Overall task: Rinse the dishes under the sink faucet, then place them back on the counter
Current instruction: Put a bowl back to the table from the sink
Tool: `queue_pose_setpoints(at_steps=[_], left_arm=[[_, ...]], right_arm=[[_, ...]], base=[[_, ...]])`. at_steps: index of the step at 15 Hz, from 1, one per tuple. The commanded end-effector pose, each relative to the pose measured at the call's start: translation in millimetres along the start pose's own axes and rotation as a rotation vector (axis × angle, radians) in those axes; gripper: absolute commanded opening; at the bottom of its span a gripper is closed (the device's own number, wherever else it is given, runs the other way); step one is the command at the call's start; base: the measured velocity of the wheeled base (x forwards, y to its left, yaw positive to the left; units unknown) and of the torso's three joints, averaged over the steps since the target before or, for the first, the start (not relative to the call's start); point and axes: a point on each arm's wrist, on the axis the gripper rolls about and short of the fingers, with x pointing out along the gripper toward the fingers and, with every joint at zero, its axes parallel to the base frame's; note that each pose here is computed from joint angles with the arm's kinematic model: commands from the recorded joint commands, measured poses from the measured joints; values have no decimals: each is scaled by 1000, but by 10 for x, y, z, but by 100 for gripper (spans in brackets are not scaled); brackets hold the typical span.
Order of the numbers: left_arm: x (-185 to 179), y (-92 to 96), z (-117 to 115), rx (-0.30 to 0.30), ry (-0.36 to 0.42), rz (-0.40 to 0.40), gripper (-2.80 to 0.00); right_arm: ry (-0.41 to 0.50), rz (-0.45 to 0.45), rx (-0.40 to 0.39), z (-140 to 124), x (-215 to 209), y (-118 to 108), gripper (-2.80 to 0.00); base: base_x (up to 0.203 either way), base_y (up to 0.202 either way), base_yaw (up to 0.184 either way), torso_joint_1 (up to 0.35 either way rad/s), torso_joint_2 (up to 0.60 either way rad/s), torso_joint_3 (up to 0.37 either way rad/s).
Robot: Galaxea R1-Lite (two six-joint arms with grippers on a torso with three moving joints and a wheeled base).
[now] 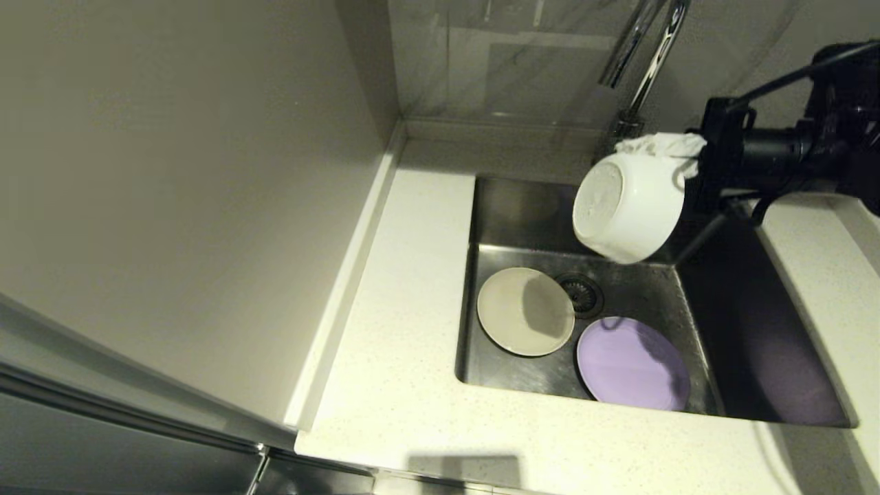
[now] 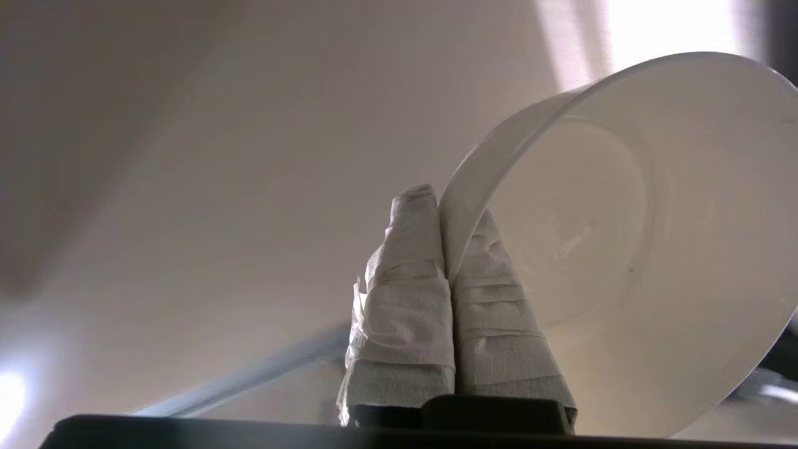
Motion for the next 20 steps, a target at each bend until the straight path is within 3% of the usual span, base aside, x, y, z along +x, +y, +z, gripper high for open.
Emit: queue_pose_setpoints(at_steps=[1, 2, 5, 7, 10, 13, 15, 18, 20], left_arm=[[-2, 0, 0, -1, -3, 0, -280], [-2, 0, 0, 1, -3, 0, -280], [-2, 0, 0, 0, -3, 0, -280], [-2, 0, 0, 1, -3, 0, -280], [-2, 0, 0, 1, -3, 0, -280], [-2, 0, 0, 0, -3, 0, -280], [-2, 0, 0, 0, -3, 0, -280], [-2, 0, 0, 1, -3, 0, -280], [-2, 0, 0, -1, -4, 0, -280]], right_arm=[[9, -38, -184, -180, -86, -247, -280], [10, -62, -264, -302, -157, -270, -280], [29, -211, -168, -625, -318, -452, -280], [9, -374, -125, -823, -407, -532, -280], [-29, -613, -419, -937, -486, -527, -280], [-132, -1068, -838, -834, -592, -513, -280], [-190, -1259, -1080, -667, -722, -458, -280], [-266, -1403, -1228, -385, -816, -473, -280], [-300, -1551, -1295, -168, -883, -539, -280]], base=[[0, 0, 0, 0, 0, 0], [0, 0, 0, 0, 0, 0], [0, 0, 0, 0, 0, 0], [0, 0, 0, 0, 0, 0], [0, 0, 0, 0, 0, 0], [0, 0, 0, 0, 0, 0], [0, 0, 0, 0, 0, 0], [0, 0, 0, 0, 0, 0], [0, 0, 0, 0, 0, 0]])
